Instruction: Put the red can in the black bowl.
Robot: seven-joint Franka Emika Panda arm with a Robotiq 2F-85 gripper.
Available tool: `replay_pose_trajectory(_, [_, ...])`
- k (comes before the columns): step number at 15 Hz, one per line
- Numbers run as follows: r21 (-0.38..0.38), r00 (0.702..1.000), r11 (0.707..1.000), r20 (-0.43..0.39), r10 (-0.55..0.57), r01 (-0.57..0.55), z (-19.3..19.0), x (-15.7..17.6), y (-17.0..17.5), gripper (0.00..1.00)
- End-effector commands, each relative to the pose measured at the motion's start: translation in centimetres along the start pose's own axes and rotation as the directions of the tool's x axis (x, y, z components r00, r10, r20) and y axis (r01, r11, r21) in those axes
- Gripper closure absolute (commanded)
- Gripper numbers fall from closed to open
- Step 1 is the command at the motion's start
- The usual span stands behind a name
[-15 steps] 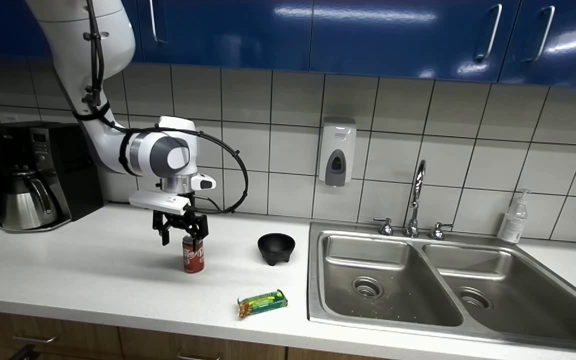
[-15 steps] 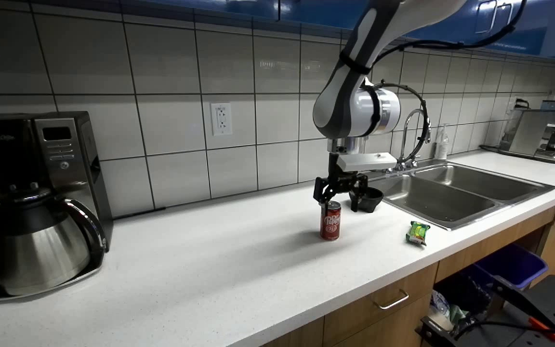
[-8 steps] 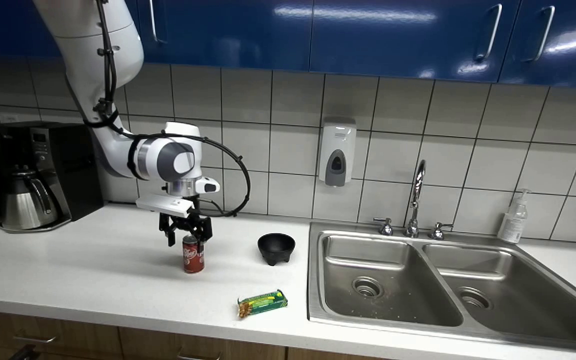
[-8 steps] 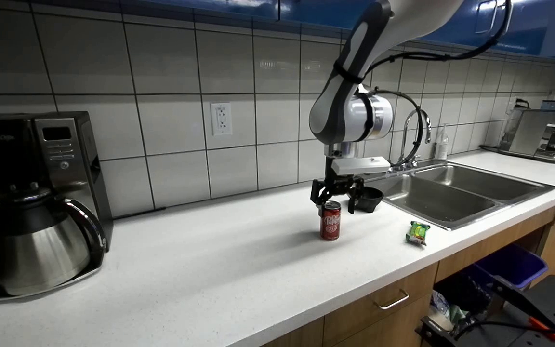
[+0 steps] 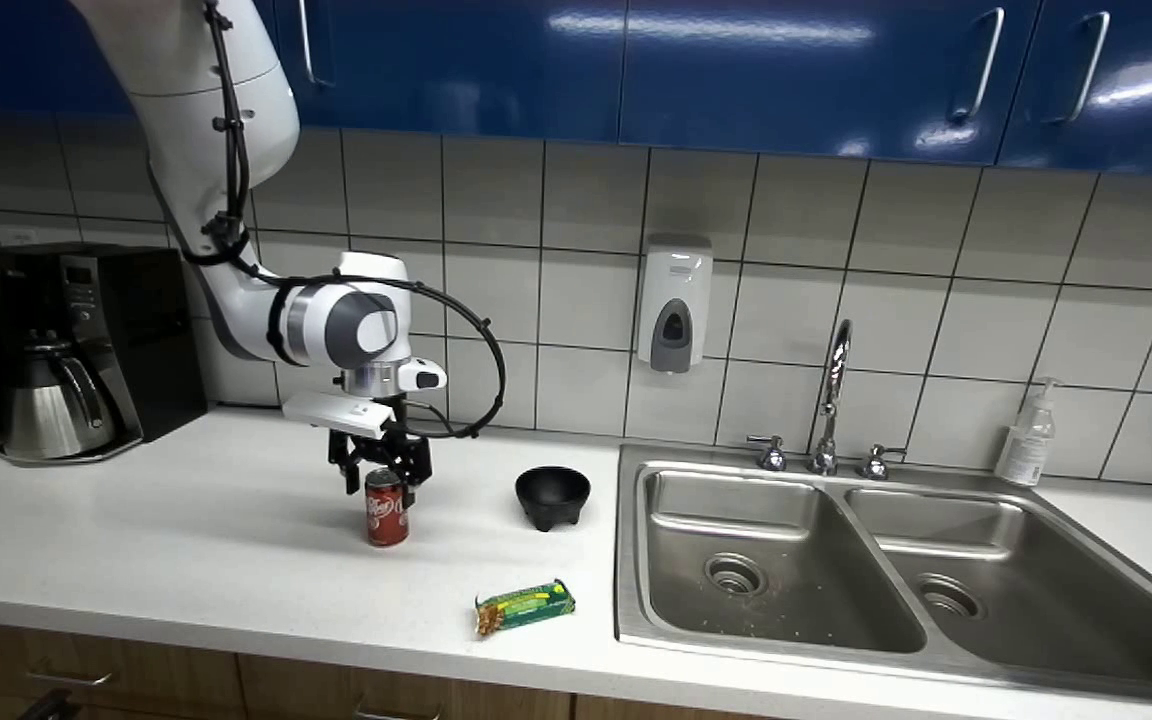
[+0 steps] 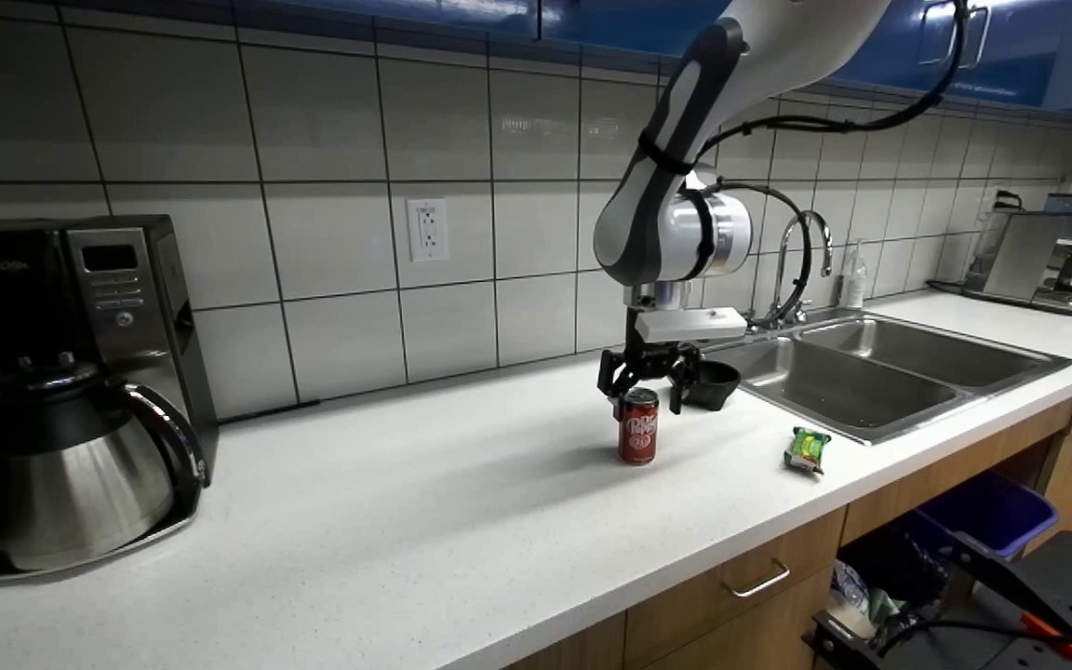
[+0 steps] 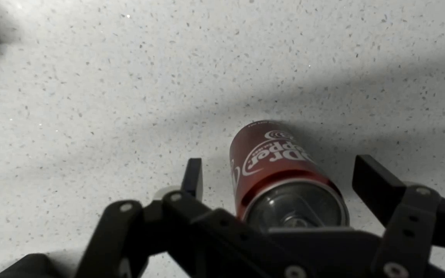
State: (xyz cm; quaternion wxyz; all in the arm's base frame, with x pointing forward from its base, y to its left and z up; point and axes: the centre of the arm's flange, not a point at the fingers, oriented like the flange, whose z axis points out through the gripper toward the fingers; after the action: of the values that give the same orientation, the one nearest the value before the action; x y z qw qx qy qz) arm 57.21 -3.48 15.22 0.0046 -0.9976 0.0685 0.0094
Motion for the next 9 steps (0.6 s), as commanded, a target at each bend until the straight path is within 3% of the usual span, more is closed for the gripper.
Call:
replay_pose_trajectory(1, [-0.016, 1.000, 1.000, 0.003, 0.019, -0.019, 0.15, 1.28, -0.32, 0.00])
replay_pose_trajectory(5, [-0.018, 1.000, 1.000, -0.003, 0.021, -0.021, 0.28, 1.65, -0.49, 0.00])
replay_pose_trajectory(6, [-0.020, 1.000, 1.000, -0.006, 0.021, -0.022, 0.28, 1.71, -0.53, 0.20])
replay_pose_trajectory(9, [-0.020, 1.000, 1.000, -0.007, 0.020, -0.020, 0.37, 1.85, -0.65, 0.42])
